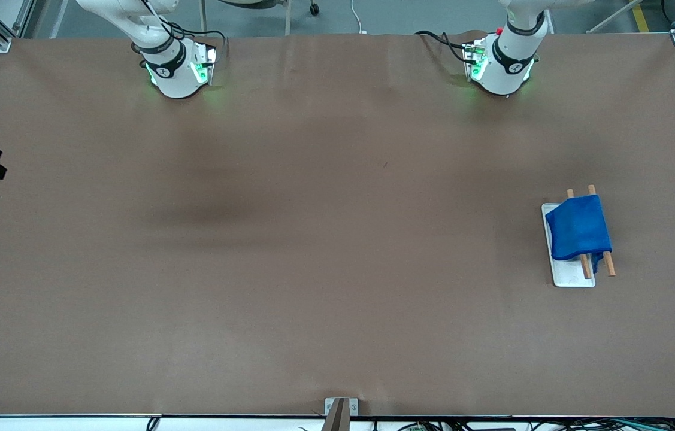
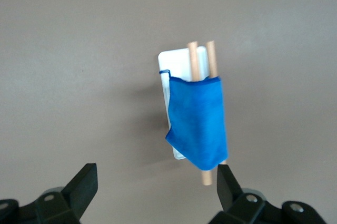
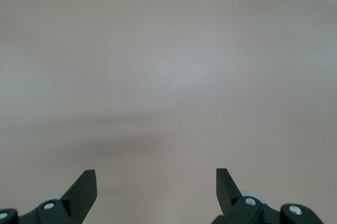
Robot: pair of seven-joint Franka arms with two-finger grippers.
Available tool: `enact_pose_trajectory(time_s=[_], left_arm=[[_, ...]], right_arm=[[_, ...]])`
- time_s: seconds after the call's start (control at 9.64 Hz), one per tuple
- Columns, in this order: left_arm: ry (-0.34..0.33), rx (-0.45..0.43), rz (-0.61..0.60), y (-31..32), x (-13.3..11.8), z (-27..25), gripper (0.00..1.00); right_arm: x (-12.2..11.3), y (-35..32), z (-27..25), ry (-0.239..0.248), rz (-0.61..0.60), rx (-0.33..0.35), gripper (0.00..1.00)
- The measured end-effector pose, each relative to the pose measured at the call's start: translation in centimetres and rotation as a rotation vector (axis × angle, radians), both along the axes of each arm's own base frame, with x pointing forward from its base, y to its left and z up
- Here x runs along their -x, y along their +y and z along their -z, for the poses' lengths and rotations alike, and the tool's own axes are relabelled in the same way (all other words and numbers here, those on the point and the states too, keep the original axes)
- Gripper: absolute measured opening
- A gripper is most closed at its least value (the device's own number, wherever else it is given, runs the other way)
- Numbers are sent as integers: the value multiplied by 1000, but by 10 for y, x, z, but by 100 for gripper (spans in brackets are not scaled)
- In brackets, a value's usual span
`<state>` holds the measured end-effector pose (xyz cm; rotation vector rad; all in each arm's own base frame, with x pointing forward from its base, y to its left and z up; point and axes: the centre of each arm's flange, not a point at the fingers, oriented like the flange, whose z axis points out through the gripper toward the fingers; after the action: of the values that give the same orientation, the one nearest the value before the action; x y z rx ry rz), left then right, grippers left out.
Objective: Right arm passes towel to left arm to hang
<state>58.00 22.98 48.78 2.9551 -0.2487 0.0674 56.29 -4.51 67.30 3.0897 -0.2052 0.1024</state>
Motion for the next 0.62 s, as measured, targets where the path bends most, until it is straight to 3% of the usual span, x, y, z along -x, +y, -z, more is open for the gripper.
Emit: enact_pose_trajectory(time_s=[0.21,0.62], left_arm=[[-30,-55,-26,-79,-5,-53,100],[-41,-129,-109,-186,27,-135,100]], right_arm=[[13,1,-1,59,105,-31,100],[14,5,3,78,85,-34,100]])
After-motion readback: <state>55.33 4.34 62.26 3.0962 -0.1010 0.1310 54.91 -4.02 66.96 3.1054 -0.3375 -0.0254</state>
